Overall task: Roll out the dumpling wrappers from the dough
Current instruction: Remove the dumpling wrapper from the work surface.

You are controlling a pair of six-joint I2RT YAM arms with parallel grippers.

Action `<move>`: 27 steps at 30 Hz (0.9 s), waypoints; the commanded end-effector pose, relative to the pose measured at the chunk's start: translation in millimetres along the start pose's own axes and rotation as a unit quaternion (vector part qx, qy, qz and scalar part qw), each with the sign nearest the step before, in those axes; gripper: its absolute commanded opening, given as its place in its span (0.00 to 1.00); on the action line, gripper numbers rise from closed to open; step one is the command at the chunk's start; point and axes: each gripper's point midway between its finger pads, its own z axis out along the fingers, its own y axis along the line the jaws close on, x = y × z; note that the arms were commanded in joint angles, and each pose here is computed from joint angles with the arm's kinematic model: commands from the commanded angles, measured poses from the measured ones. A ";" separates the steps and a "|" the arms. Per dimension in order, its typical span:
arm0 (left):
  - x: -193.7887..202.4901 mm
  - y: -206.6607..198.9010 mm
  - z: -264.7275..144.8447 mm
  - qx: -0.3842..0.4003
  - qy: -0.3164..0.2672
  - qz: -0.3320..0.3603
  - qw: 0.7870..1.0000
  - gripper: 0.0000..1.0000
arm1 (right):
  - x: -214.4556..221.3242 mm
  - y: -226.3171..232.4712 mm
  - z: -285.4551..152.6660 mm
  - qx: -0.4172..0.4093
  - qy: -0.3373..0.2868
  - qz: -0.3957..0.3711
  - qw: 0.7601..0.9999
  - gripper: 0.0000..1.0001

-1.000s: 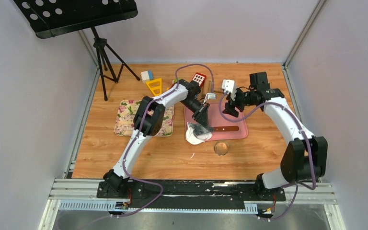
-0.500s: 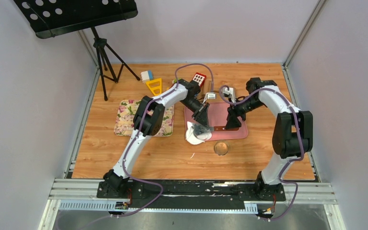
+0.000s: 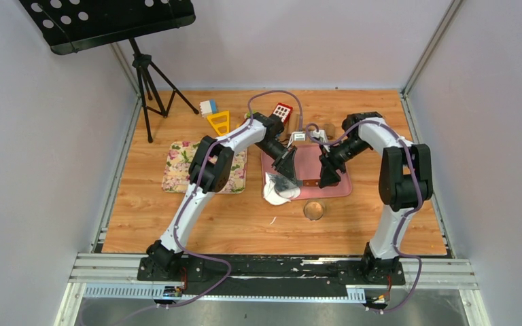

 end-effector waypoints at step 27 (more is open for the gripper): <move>-71.7 -24.5 -41.6 -0.044 -0.077 0.050 0.995 0.57 | 12.2 25.6 8.7 -0.108 0.062 -0.004 0.992 0.00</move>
